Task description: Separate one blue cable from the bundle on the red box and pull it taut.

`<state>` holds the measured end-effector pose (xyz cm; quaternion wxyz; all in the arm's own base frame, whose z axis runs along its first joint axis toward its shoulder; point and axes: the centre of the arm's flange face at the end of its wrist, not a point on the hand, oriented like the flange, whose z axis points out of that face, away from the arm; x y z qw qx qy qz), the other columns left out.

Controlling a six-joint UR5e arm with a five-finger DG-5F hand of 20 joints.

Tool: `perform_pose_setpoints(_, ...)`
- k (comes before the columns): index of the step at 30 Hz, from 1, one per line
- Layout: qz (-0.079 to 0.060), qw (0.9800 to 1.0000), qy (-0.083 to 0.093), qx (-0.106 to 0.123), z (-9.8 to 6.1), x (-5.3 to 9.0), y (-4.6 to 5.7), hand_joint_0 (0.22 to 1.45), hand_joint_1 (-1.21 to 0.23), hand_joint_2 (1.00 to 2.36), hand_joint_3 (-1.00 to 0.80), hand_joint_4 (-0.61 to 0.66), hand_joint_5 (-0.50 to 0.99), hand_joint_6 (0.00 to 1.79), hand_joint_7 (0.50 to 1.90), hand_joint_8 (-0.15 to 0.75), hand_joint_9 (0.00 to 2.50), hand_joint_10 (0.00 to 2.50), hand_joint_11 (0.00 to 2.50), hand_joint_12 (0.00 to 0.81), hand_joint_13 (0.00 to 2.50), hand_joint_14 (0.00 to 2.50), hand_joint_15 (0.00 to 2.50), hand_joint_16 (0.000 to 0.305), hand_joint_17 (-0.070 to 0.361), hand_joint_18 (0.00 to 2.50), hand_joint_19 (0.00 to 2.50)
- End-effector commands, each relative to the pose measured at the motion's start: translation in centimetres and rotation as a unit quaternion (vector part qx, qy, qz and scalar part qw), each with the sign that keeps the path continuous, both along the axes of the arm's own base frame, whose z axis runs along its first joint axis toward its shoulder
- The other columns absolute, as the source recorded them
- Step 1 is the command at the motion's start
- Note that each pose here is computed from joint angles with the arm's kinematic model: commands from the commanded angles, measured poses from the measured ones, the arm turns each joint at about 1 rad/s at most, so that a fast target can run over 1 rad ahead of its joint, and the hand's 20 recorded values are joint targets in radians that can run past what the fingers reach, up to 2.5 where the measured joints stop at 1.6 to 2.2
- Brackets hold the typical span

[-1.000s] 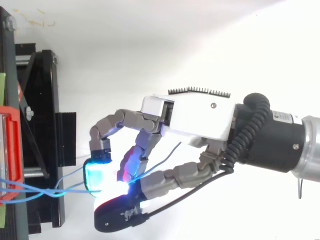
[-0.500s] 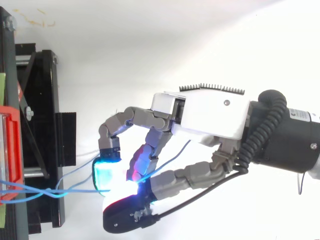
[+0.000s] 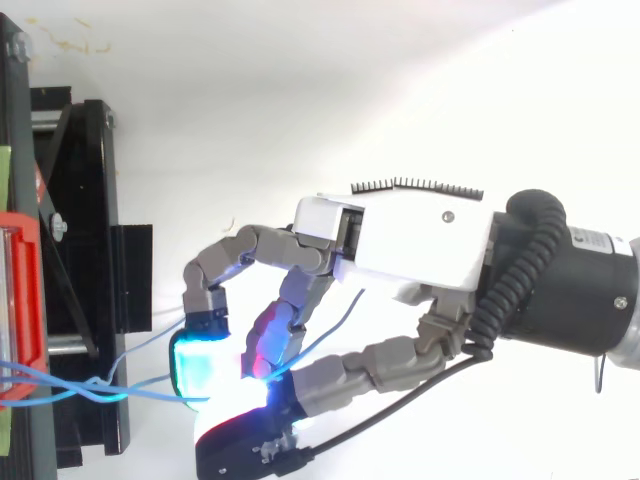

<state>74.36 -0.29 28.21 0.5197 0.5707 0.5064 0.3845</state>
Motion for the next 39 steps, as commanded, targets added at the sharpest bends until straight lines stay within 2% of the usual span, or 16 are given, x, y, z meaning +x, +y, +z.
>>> perform_pose_setpoints(1, 0.004, 0.9998, -0.017, 0.002, -1.6, -0.1, 0.5, 0.55, -0.75, 1.04, -0.02, -0.01, -0.05, 0.88, 1.28, 0.450, 1.37, 0.01, 1.04, 0.497, 1.13, 0.02, 0.56, 0.058, 0.130, 1.07, 0.38)
perform_pose_setpoints(3, 0.005, 0.9996, -0.028, 0.005, -2.3, -0.1, 0.7, 0.50, -0.68, 1.22, -0.08, -0.02, -0.04, 0.87, 1.29, 0.458, 1.39, 0.01, 1.02, 0.504, 1.14, 0.01, 0.56, 0.061, 0.137, 1.07, 0.39)
perform_pose_setpoints(5, 0.009, 0.9985, -0.052, 0.011, -3.1, 0.0, 1.2, 0.47, -0.61, 1.37, -0.13, -0.01, -0.04, 0.87, 1.29, 0.459, 1.40, 0.01, 1.02, 0.512, 1.14, 0.01, 0.56, 0.062, 0.140, 1.08, 0.38)
perform_pose_setpoints(8, 0.008, 0.9974, -0.070, 0.015, -3.3, 0.2, 1.5, 0.46, -0.55, 1.43, -0.16, 0.01, -0.05, 0.87, 1.30, 0.456, 1.40, 0.01, 1.01, 0.513, 1.13, 0.02, 0.57, 0.063, 0.141, 1.06, 0.40)
perform_pose_setpoints(12, 0.010, 0.9975, -0.069, 0.015, -3.3, 0.2, 1.8, 0.45, -0.49, 1.47, -0.18, 0.02, -0.05, 0.87, 1.30, 0.460, 1.39, 0.01, 1.00, 0.514, 1.13, 0.01, 0.57, 0.063, 0.141, 1.05, 0.41)
perform_pose_setpoints(18, 0.010, 0.9975, -0.068, 0.015, -3.3, 0.2, 1.9, 0.45, -0.50, 1.48, -0.18, 0.03, -0.05, 0.87, 1.28, 0.465, 1.38, 0.02, 0.98, 0.519, 1.13, 0.01, 0.57, 0.063, 0.142, 1.05, 0.39)
perform_pose_setpoints(23, 0.010, 0.9974, -0.069, 0.015, -3.3, 0.2, 1.9, 0.46, -0.55, 1.44, -0.18, 0.05, -0.05, 0.86, 1.29, 0.468, 1.38, 0.01, 0.99, 0.520, 1.13, 0.02, 0.56, 0.063, 0.142, 1.06, 0.39)
perform_pose_setpoints(24, 0.010, 0.9974, -0.069, 0.015, -3.3, 0.2, 1.9, 0.47, -0.57, 1.37, -0.17, 0.06, -0.05, 0.86, 1.30, 0.466, 1.37, 0.01, 0.98, 0.519, 1.12, 0.02, 0.56, 0.063, 0.141, 1.05, 0.39)
perform_pose_setpoints(26, 0.011, 0.9974, -0.069, 0.015, -3.3, 0.2, 1.9, 0.49, -0.61, 1.32, -0.18, 0.09, -0.06, 0.86, 1.29, 0.462, 1.36, 0.01, 0.98, 0.515, 1.12, 0.02, 0.57, 0.063, 0.141, 1.05, 0.39)
perform_pose_setpoints(27, 0.011, 0.9974, -0.069, 0.015, -3.3, 0.2, 1.9, 0.56, -0.68, 1.00, -0.15, 0.12, -0.07, 0.86, 1.29, 0.442, 1.33, 0.01, 0.98, 0.503, 1.10, 0.01, 0.56, 0.059, 0.133, 1.02, 0.41)
perform_pose_setpoints(32, 0.011, 0.9974, -0.069, 0.015, -3.3, 0.2, 1.9, 0.54, -0.64, 1.01, -0.33, 0.11, -0.08, 0.87, 1.27, 0.369, 1.27, 0.02, 1.04, 0.428, 1.02, 0.02, 0.59, 0.044, 0.098, 0.87, 0.52)
perform_pose_setpoints(39, 0.010, 0.9974, -0.070, 0.016, -3.2, 0.2, 1.9, 0.53, -0.63, 1.01, -0.39, 0.12, -0.08, 0.86, 1.25, 0.374, 1.27, 0.02, 1.02, 0.427, 1.02, 0.02, 0.59, 0.044, 0.099, 0.87, 0.51)
